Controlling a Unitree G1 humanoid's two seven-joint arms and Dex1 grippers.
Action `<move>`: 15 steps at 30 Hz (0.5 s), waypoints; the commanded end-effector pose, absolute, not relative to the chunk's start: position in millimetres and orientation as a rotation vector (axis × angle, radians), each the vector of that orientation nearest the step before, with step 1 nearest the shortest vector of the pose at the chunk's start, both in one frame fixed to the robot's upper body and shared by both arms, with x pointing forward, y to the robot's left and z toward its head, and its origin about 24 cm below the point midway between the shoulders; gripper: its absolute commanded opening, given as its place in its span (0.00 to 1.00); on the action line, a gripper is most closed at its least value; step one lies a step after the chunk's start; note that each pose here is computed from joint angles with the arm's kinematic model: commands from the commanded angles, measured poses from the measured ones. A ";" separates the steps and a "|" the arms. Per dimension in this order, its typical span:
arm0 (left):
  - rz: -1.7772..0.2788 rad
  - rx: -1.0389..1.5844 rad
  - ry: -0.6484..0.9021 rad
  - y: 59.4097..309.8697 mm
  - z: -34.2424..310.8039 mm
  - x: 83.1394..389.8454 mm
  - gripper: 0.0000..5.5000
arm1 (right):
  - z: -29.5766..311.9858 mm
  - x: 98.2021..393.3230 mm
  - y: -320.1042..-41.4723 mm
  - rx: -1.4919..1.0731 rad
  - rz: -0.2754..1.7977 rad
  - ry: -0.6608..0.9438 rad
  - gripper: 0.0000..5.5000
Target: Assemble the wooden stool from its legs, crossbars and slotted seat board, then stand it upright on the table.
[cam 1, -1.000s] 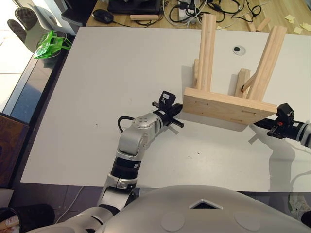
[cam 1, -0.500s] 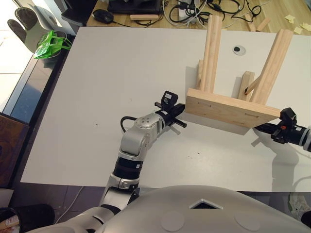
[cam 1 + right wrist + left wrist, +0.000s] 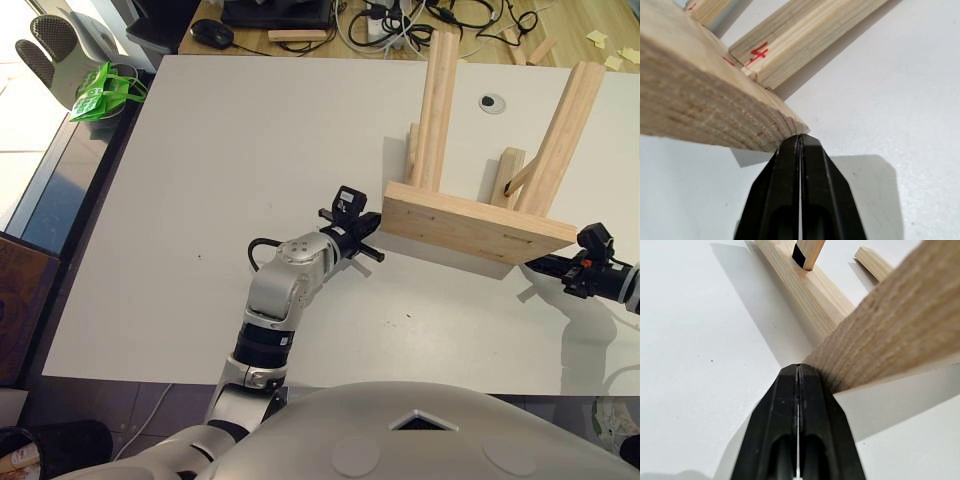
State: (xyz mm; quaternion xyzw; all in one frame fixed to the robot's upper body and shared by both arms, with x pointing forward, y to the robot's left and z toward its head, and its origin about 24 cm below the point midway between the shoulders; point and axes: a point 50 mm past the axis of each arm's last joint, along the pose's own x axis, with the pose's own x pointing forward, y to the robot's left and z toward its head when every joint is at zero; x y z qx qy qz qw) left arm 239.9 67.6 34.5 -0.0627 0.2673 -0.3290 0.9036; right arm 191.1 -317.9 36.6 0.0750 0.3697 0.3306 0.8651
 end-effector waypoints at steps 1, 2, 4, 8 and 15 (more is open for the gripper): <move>-0.735 -0.141 0.536 57.9 40.4 240.3 0.00 | 41.4 194.0 -312.1 0.149 0.738 0.759 0.00; -0.739 -0.141 0.535 57.9 40.8 240.5 0.00 | 41.6 194.0 -310.5 0.151 0.746 0.759 0.00; -0.746 -0.140 0.533 58.0 41.7 240.7 0.00 | 42.0 194.1 -308.8 0.153 0.754 0.757 0.00; -0.765 -0.140 0.537 57.1 41.9 239.6 0.00 | 43.2 195.3 -306.2 0.164 0.766 0.750 0.00; -0.782 -0.146 0.534 57.6 44.4 238.8 0.00 | 47.8 200.2 -300.0 0.181 0.786 0.719 0.00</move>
